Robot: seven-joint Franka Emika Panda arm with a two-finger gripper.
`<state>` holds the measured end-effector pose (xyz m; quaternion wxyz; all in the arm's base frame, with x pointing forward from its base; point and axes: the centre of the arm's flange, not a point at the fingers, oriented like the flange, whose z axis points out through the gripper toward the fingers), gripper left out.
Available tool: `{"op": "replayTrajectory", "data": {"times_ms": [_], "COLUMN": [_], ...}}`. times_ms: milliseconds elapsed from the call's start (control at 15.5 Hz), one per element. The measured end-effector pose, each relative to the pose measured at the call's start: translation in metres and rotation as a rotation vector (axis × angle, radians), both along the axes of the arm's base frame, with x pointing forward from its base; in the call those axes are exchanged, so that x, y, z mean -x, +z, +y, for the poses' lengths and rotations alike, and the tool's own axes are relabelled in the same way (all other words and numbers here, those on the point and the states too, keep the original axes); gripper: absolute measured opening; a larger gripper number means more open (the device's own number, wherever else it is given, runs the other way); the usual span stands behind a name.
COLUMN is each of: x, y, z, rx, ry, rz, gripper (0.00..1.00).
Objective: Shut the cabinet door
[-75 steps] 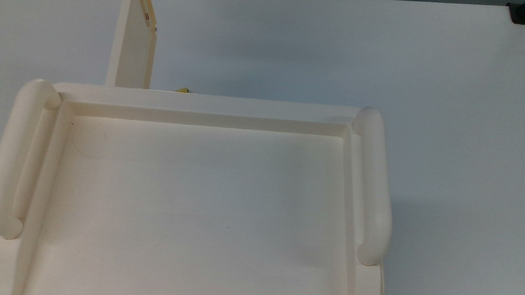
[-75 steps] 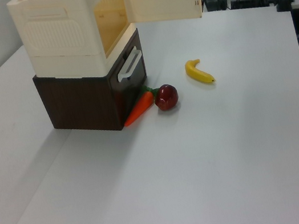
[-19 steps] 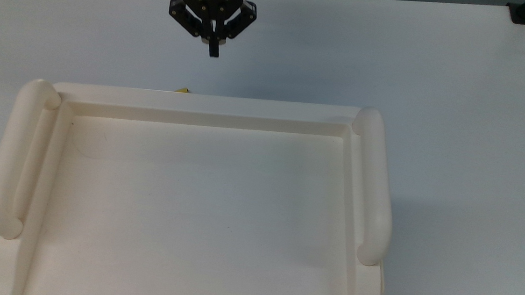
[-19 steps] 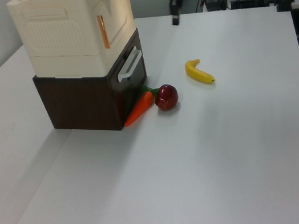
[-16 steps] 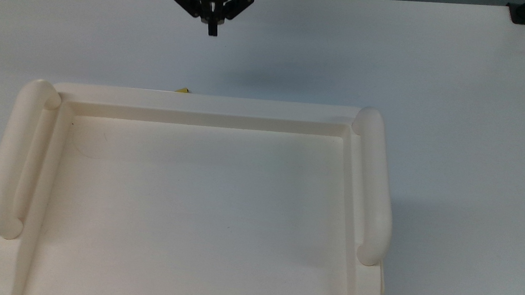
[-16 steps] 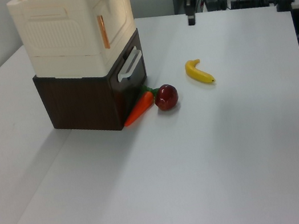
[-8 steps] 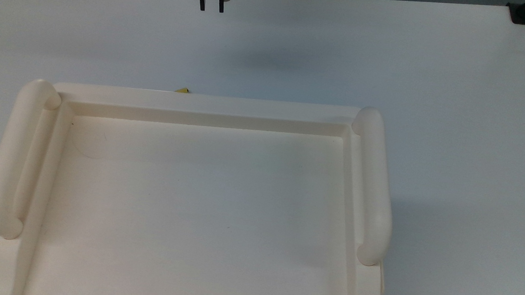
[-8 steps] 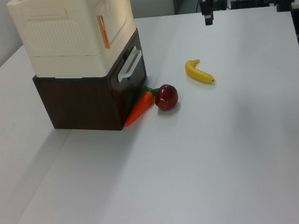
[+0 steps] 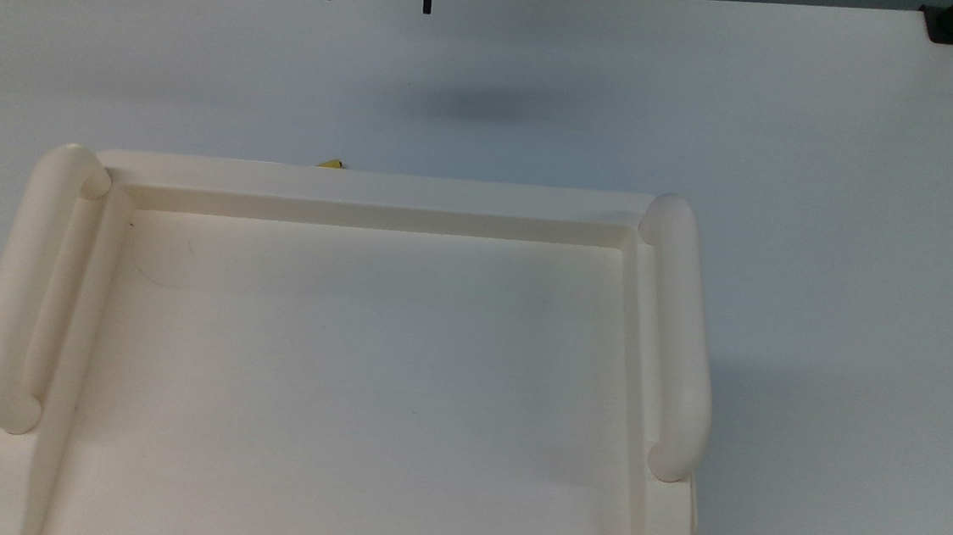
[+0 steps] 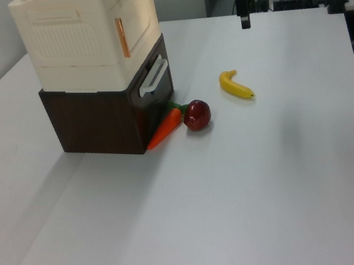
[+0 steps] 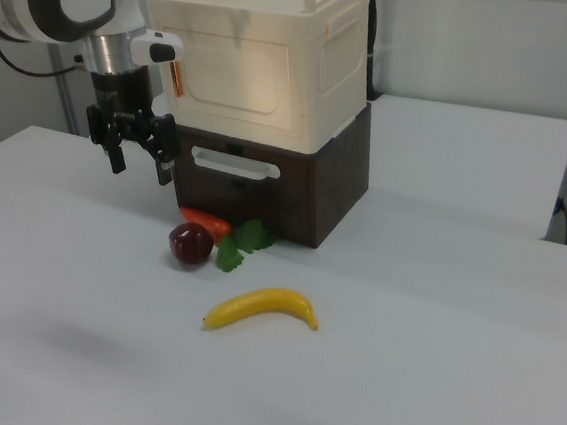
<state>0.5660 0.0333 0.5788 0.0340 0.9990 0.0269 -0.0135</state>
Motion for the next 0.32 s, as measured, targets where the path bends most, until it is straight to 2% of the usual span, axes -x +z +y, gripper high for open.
{"op": "replayTrajectory", "data": {"times_ms": [322], "x": [0.0018], "y": [0.0065], "z": [-0.0016], "rx": [-0.001], "ry": [-0.003], "rz": [-0.012], "gripper": [1.00]}}
